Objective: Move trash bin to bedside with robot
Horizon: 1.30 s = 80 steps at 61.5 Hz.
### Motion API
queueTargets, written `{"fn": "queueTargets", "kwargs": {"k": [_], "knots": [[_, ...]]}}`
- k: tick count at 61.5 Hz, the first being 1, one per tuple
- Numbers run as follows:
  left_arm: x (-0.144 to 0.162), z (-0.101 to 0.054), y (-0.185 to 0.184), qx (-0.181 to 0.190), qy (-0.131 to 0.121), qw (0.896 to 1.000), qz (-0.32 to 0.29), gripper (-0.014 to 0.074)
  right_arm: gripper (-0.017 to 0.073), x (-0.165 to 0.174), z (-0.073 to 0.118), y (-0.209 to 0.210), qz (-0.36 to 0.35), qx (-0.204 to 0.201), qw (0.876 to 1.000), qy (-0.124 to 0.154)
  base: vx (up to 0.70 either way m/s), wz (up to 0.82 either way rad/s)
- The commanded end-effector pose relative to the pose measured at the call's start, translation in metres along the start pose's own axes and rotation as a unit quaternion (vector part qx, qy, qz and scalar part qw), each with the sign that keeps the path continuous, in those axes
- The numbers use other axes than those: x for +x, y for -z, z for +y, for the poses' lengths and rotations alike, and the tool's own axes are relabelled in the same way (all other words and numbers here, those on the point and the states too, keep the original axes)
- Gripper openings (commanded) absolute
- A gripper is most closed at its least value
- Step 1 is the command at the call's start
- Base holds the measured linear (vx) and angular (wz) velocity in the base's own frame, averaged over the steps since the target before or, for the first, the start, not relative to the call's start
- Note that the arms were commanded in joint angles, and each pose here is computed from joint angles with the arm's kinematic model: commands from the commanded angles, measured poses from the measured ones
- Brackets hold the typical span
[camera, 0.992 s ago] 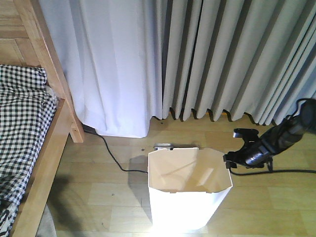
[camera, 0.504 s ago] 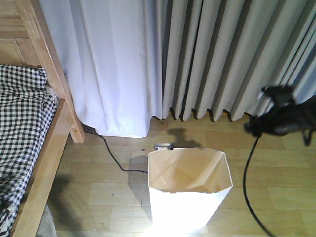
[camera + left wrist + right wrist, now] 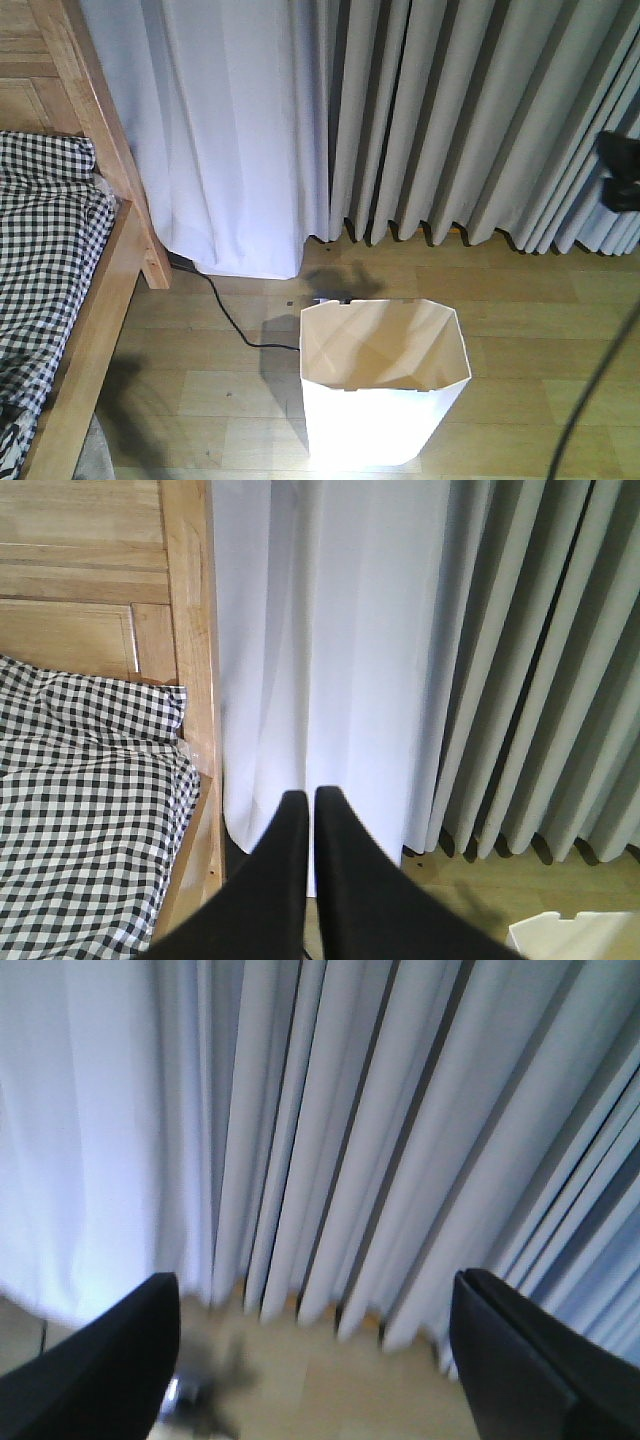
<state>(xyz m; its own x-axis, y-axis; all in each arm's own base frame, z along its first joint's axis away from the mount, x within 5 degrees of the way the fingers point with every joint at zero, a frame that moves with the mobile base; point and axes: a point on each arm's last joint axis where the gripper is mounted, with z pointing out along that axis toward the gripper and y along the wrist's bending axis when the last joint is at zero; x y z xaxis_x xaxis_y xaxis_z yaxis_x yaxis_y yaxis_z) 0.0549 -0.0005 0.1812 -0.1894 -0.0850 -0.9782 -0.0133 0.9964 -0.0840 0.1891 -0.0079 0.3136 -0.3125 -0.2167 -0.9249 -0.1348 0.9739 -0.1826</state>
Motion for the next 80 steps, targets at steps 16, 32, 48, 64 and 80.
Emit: {"fn": "queueTargets", "kwargs": {"k": [16,32,48,64,80], "knots": [[-0.003,0.0,0.0,0.002,0.005,0.999,-0.036,-0.0006,0.0549,0.026,0.024,0.088,-0.148,0.036,0.988,-0.029,0.0,0.0],[-0.003,0.0,0.0,0.002,0.005,0.999,-0.036,-0.0006,0.0549,0.05,0.032,0.095,-0.177,0.039,0.983,-0.031,0.0,0.0],[-0.003,0.0,0.0,0.002,0.005,0.999,-0.036,-0.0006,0.0498,0.05,0.036,0.101,-0.194,0.016,0.981,-0.027,0.0,0.0],[-0.003,0.0,0.0,0.002,0.005,0.999,-0.036,-0.0006,0.0004,0.05,0.036,0.101,-0.195,0.018,0.98,-0.028,0.0,0.0],[-0.003,0.0,0.0,0.002,0.005,0.999,-0.036,-0.0006,-0.0009,0.049,0.033,0.102,-0.202,0.032,0.978,-0.033,0.0,0.0]]}}
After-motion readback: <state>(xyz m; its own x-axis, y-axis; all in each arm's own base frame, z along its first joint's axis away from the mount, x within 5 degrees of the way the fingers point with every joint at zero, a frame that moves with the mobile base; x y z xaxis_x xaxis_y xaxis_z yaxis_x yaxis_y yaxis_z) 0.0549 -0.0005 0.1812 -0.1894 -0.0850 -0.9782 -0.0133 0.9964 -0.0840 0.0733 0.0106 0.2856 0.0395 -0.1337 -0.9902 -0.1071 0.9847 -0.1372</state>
